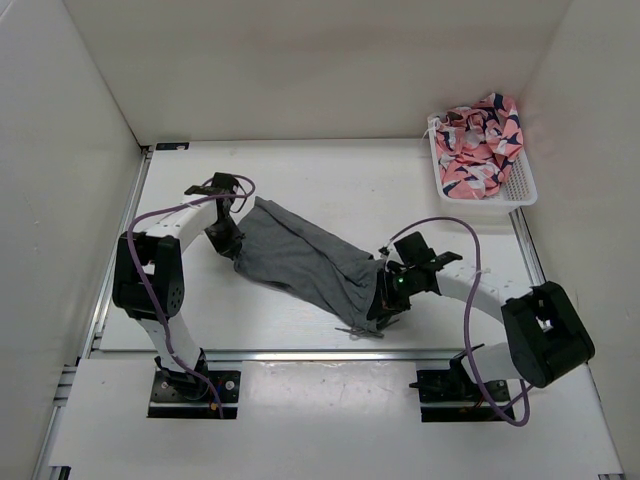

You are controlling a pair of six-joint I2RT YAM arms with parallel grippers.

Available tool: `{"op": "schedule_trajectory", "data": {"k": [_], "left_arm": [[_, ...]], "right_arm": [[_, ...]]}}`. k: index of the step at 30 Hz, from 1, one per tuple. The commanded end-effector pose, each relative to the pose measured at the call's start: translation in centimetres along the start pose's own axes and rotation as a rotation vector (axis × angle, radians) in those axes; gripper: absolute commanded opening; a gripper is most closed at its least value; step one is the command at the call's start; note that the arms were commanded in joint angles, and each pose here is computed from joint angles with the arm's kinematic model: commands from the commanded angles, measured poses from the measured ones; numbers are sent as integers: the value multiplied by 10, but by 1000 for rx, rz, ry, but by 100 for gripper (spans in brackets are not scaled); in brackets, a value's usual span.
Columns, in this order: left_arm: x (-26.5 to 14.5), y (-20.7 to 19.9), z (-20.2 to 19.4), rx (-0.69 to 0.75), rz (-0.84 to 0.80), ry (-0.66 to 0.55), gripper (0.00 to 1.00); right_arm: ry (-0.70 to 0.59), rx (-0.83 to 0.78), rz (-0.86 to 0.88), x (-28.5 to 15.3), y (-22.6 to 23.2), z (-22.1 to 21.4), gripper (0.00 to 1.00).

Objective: Fold and stack the shorts
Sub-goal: Fold the shorts

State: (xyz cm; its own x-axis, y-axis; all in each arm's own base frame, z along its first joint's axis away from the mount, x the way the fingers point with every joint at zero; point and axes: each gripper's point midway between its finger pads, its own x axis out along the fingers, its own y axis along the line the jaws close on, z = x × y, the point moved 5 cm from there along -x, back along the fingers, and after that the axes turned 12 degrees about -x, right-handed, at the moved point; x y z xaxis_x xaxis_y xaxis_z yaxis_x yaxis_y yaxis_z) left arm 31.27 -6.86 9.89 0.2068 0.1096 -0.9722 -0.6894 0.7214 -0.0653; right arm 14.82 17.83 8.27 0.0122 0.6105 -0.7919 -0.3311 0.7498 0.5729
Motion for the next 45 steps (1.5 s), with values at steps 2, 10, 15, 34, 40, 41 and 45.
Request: {"op": "schedule_trajectory", "data": {"k": [2,10,15,34,40,41,45], "left_arm": [[-6,-10,8,-11,-26,-31,10],[-9,-18,11,-35,-47,-30,10],[-18,-27,18,-38,-70,-34,10],[-11,-20,14,-33,-30,-28,10],[-11,-20,14,-33,-30,-28,10],[-11,-20,14,-33,-30,-28,10],[-11,-19,14,-24,-30,-28,10]], "right_arm": [[30,-49,32,4,8,-2,0],[-177,-159,-94,-57,26,45,0],[-199,-190,-70,-72,37,47,0],[-165,77,-197,-75,2,-26,100],[-218,314,-204,-75,-13,-39,100],[-236,323,-176,-71,-15,-36,100],[-178,395,-70,-53,-21,-40,100]]}}
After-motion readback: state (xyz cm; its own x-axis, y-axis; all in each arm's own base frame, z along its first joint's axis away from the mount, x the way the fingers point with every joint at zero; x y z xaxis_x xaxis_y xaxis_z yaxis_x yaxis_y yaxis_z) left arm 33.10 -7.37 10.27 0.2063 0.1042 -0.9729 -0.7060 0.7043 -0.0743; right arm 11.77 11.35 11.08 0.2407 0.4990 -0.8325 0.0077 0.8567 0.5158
